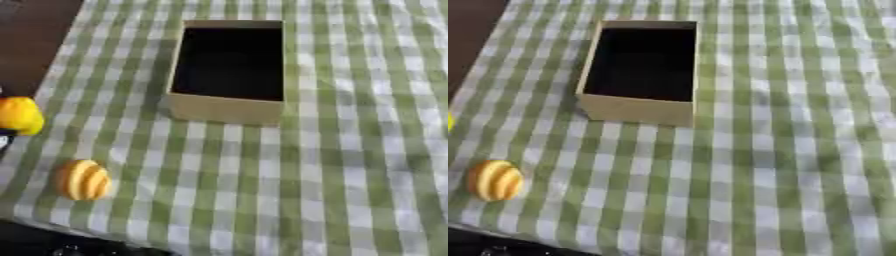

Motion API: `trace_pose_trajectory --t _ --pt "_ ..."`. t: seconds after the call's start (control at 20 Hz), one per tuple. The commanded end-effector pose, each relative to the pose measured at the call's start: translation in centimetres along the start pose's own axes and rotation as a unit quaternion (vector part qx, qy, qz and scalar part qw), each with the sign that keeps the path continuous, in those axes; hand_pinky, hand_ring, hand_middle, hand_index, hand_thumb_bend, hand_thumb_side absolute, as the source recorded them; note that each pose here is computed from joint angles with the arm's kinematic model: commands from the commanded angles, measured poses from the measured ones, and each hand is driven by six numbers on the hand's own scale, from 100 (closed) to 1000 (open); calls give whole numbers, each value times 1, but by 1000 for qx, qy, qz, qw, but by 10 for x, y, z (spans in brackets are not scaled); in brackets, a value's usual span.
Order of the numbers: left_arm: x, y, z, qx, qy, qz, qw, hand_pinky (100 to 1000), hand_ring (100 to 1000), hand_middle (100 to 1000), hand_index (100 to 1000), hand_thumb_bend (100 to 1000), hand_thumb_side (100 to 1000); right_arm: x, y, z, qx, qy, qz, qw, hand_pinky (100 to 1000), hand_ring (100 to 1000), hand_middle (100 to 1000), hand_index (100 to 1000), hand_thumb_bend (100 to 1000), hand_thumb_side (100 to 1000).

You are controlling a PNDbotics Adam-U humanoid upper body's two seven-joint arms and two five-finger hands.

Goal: Pick up objects on the table and place them in the box.

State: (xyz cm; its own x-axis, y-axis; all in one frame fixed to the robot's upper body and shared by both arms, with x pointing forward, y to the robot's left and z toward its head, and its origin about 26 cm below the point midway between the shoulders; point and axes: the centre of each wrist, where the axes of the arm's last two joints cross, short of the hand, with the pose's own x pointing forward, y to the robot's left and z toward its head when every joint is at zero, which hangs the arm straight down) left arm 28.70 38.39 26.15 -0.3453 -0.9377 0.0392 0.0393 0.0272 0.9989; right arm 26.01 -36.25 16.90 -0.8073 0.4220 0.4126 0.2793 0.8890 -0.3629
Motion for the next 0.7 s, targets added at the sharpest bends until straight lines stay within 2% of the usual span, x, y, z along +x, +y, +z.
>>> trace_pose_trajectory --t 0.05,0.1,0.45,0.7 --pt "20 34 -2 24 -45 -47 998 550 610 556 720 160 100 4 -3 -5 9 -10 2 1000 913 829 703 846 100 523" --pt "22 38 -5 28 -52 -48 997 550 610 556 720 160 100 4 -2 -5 10 -10 1 1000 913 829 703 846 100 523" --pt "83 85 -35 83 -201 -40 975 540 582 541 713 114 100 4 -1 -5 17 -8 -5 1000 914 830 703 846 100 523" --pt "124 97 -70 83 -289 0 954 537 572 535 712 100 113 5 0 -7 22 -8 -12 1000 913 829 703 846 100 523"
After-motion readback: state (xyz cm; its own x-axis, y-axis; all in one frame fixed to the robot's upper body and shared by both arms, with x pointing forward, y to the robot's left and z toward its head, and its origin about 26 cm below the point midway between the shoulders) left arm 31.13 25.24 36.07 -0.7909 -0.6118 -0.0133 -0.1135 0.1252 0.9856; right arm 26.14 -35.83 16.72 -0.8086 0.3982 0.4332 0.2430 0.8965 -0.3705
